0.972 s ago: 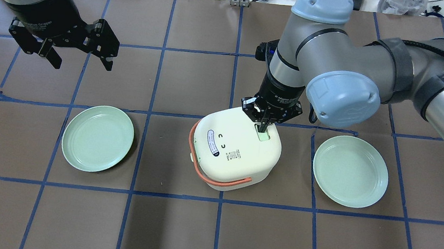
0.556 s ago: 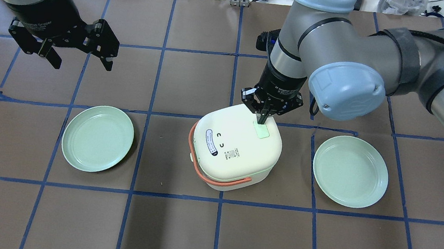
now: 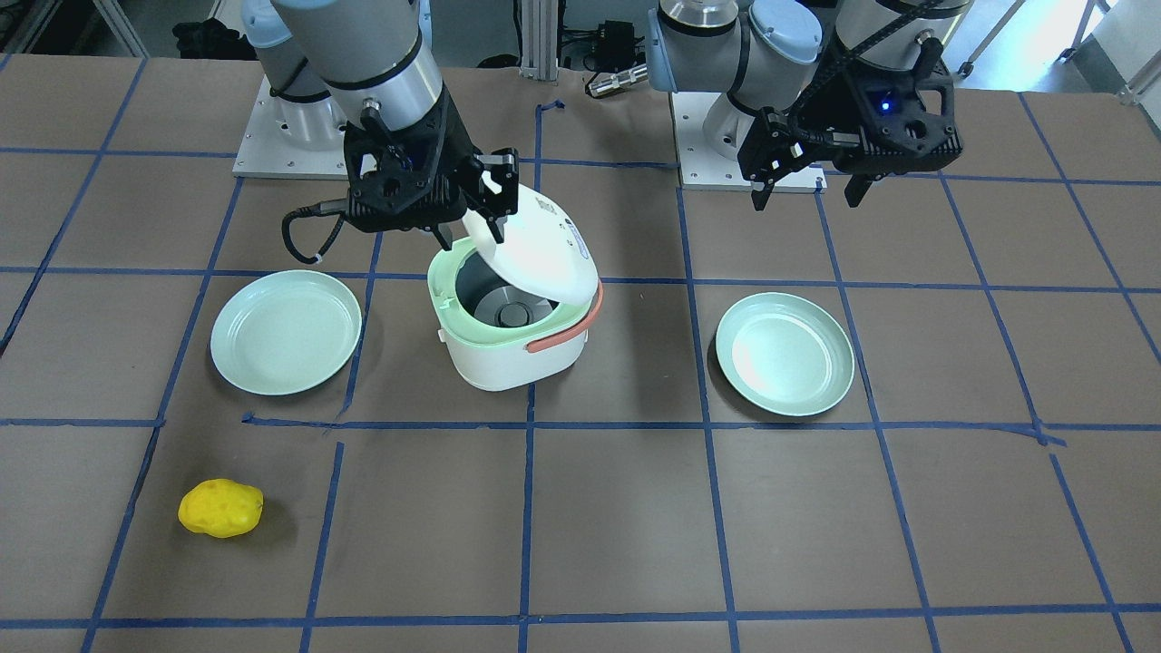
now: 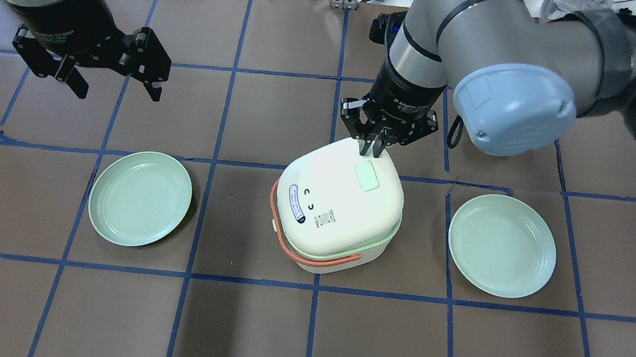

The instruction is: Press rice cooker button

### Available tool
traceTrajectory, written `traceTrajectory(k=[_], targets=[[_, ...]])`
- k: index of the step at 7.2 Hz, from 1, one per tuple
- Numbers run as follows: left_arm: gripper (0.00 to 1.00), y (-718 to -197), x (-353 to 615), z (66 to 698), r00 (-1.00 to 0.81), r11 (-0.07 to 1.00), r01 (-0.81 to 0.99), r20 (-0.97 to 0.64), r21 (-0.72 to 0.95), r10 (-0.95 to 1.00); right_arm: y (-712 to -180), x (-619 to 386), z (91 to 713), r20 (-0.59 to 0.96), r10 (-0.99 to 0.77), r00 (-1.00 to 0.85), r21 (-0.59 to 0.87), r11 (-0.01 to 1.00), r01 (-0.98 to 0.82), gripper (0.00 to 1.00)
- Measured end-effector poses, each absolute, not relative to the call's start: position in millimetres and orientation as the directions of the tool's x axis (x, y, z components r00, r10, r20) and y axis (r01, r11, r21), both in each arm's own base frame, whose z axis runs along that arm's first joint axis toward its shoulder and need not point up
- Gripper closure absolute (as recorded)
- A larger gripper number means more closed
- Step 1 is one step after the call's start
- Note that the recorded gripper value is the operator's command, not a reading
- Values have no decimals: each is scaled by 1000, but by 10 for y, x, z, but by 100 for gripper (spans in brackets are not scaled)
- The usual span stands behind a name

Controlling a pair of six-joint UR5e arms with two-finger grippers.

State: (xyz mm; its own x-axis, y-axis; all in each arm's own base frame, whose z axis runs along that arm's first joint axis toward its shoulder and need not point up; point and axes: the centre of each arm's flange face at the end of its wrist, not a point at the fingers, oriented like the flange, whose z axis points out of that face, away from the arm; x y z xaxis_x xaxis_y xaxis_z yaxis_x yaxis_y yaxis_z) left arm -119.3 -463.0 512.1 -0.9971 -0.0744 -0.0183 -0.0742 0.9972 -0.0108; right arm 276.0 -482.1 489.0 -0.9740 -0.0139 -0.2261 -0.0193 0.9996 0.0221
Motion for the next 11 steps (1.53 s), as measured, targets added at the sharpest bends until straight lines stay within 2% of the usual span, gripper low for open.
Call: traceTrajectory(k=[3,5,7,11], targets=[[0,-4630,-1193,5121,-997,997,-74,-18,-11,-74,-4957,2482,5358,-187,40,-982,1,999,41,0],[0,-4630,-1193,5121,-997,997,-74,-18,-11,-74,-5162,1962,5363,-129,84,-988,-9,996,86,0],[0,-4630,-1193,5121,-997,997,-74,-18,-11,-74,-5283,1540,5335,-57,52,-997,-20,998,53,0],[0,-4630,-1193,5121,-997,997,-74,-18,-11,-74,-5313,1261,5123,9,60,-998,15,998,60,0]])
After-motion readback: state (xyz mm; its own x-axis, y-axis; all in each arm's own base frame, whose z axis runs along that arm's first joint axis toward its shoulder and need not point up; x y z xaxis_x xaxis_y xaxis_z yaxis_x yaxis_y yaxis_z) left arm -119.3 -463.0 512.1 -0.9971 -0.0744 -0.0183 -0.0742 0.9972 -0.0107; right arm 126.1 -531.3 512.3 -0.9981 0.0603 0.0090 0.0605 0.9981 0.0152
